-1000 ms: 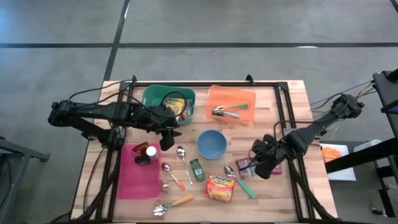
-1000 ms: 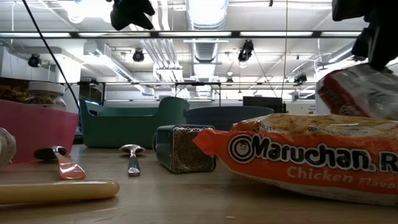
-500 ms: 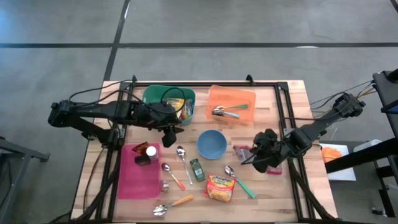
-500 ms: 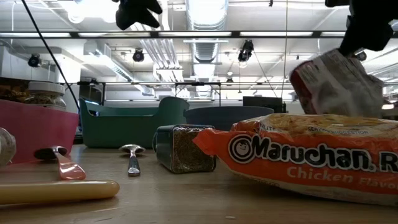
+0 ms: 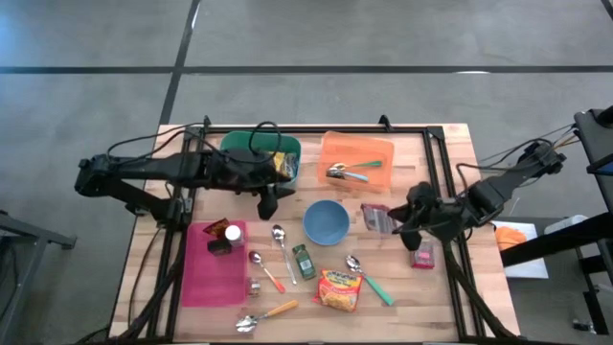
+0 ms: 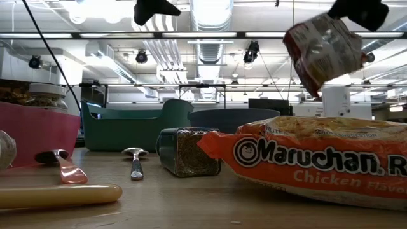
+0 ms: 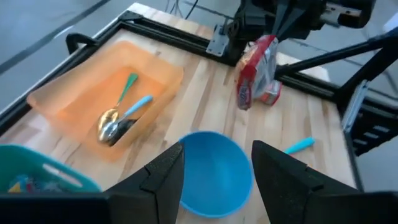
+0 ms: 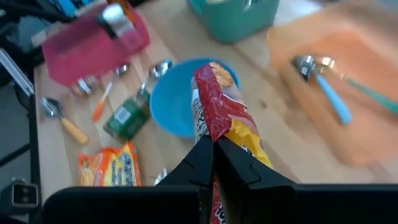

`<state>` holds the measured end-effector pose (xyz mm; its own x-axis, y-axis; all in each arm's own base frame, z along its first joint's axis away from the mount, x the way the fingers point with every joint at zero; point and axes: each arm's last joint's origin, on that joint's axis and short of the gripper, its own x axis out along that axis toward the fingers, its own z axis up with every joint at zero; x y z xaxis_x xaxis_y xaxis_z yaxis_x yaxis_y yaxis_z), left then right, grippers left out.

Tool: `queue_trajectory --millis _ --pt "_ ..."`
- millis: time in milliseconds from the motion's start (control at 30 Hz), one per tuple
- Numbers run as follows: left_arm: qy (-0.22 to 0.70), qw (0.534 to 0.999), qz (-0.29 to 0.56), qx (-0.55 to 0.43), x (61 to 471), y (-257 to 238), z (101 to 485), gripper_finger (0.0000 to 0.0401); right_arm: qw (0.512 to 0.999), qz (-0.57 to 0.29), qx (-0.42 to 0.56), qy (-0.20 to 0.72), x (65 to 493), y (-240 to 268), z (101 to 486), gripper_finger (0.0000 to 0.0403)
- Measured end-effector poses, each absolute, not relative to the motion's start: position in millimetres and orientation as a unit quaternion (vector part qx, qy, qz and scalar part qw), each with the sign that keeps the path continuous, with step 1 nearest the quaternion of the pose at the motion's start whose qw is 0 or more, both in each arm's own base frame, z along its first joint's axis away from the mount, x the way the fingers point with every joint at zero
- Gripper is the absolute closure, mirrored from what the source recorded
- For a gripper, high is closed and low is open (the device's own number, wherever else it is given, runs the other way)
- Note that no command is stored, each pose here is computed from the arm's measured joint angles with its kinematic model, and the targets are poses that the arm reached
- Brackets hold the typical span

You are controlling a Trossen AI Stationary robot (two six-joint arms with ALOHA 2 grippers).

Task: Pick & Place Food Item
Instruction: Put the red noodle pack into the green bin

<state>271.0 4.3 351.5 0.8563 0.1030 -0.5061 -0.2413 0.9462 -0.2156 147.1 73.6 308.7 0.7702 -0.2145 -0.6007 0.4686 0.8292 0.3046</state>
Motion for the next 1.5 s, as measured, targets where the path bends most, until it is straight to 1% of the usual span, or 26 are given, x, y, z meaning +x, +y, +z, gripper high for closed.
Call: queue_trajectory --millis 133,300,433,567,767,933,1167,1500 --pt "0.242 0.957 0.069 -0.148 282 8 349 0.0186 0.925 -0.189 0.207 0.257 145 71 321 0.0395" --pt "0.235 0.959 0.02 -0.157 310 9 343 0.0128 0.932 -0.193 0.192 0.241 147 68 332 0.0395" --pt "0.245 0.961 0.008 -0.127 335 10 343 0.0088 0.933 -0.201 0.183 0.237 149 64 336 0.0395" --pt "0.24 0.966 0.0 -0.094 359 12 347 0.0065 0.934 -0.205 0.176 0.234 152 62 338 0.0395" --pt "0.227 0.972 -0.018 -0.052 392 14 358 0.0061 0.942 -0.194 0.168 0.217 158 64 341 0.0395" --pt "0.231 0.97 -0.041 -0.058 410 18 360 0.0061 0.946 -0.187 0.159 0.21 161 65 343 0.0395" --pt "0.236 0.964 -0.09 -0.077 420 20 352 0.0061 0.949 -0.183 0.153 0.205 164 66 344 0.0395" --pt "0.238 0.963 -0.099 -0.08 427 20 344 0.0061 0.957 -0.169 0.146 0.184 169 69 348 0.0395"
